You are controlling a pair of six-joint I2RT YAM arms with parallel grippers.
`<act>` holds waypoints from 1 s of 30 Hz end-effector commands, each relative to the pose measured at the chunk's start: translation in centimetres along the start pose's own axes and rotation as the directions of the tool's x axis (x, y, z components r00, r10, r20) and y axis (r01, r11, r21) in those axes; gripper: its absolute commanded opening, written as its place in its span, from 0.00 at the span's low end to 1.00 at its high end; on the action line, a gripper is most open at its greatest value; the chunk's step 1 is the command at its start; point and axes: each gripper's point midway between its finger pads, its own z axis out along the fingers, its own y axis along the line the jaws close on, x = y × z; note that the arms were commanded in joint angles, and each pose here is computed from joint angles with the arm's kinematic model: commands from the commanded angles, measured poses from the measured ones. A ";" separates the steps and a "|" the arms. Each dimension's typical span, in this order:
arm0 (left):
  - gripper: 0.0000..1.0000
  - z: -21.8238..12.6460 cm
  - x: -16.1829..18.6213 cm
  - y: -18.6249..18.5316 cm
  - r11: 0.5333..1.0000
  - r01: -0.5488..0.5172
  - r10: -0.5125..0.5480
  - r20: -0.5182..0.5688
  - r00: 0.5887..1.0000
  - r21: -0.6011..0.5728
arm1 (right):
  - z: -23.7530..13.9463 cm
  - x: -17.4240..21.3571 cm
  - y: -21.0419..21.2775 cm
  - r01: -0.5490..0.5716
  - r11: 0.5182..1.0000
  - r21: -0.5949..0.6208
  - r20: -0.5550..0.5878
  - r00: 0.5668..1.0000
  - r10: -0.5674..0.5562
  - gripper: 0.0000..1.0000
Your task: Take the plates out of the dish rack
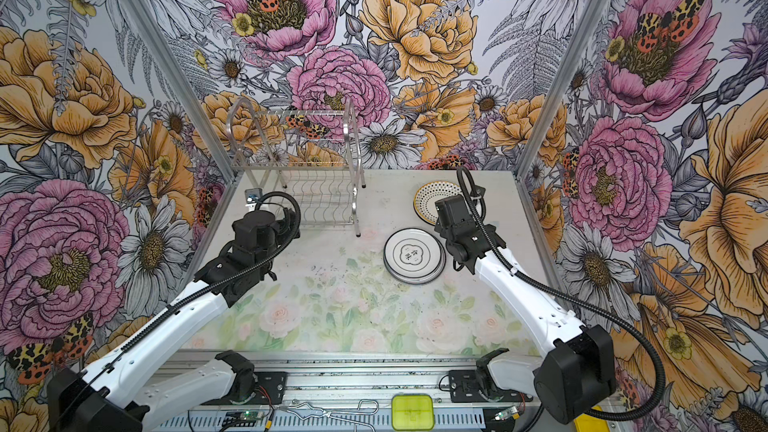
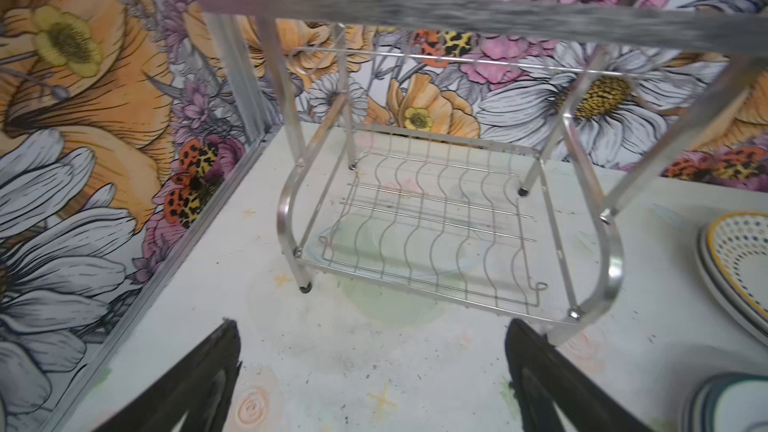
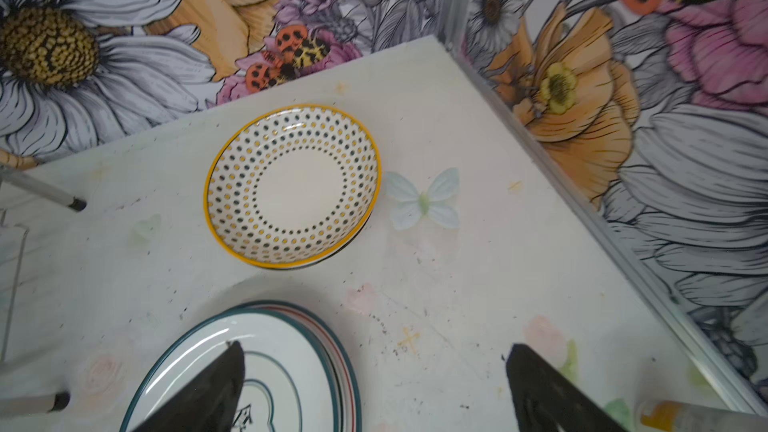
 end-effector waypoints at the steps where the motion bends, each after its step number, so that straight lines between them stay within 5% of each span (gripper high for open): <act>1: 0.99 0.4 -0.8 2.9 0.994 0.068 -0.061 0.087 0.994 -0.082 | -0.1 -3.1 -4.3 -0.049 0.960 0.274 0.235 0.972 -0.018 0.99; 5: 0.99 1.3 -0.1 4.6 0.991 0.028 -0.009 0.136 0.991 -0.135 | 2.6 -1.5 -3.4 0.182 0.925 0.333 0.143 0.960 -0.240 0.97; 7: 0.99 2.0 0.6 5.5 0.986 0.001 0.024 0.147 0.989 -0.166 | 4.7 0.5 -2.9 0.406 0.841 0.357 0.024 0.896 -0.443 0.90; 8: 0.99 2.3 0.8 6.3 0.982 0.011 0.019 0.157 0.987 -0.190 | 5.3 1.1 -2.9 0.432 0.816 0.384 0.008 0.882 -0.471 0.89; 10: 0.99 3.0 1.8 7.3 0.984 0.035 -0.003 0.181 0.983 -0.172 | 6.8 2.8 -2.4 0.449 0.833 0.323 0.011 0.878 -0.478 0.87; 12: 0.99 3.8 2.9 7.6 0.993 0.040 -0.016 0.204 0.979 -0.111 | 7.6 3.9 -0.4 0.389 0.908 0.154 0.126 0.904 -0.408 0.88; 13: 0.99 4.0 3.2 8.1 0.993 0.061 -0.035 0.239 0.970 -0.102 | 7.6 3.9 0.2 0.349 0.933 0.084 0.182 0.916 -0.358 0.99; 14: 0.99 4.3 3.9 8.3 0.994 0.062 -0.039 0.254 0.967 -0.086 | 7.5 3.5 0.1 0.317 0.946 0.062 0.217 0.921 -0.323 1.00; 18: 0.99 5.6 5.8 8.8 0.995 0.072 -0.053 0.262 0.964 -0.065 | 7.3 2.4 0.1 0.315 0.948 -0.039 0.368 0.887 -0.279 1.00; 30: 0.99 8.7 8.7 7.3 0.999 0.052 -0.046 0.291 0.956 -0.012 | 8.1 5.4 -3.4 0.236 0.963 -0.132 0.398 0.902 -0.167 0.99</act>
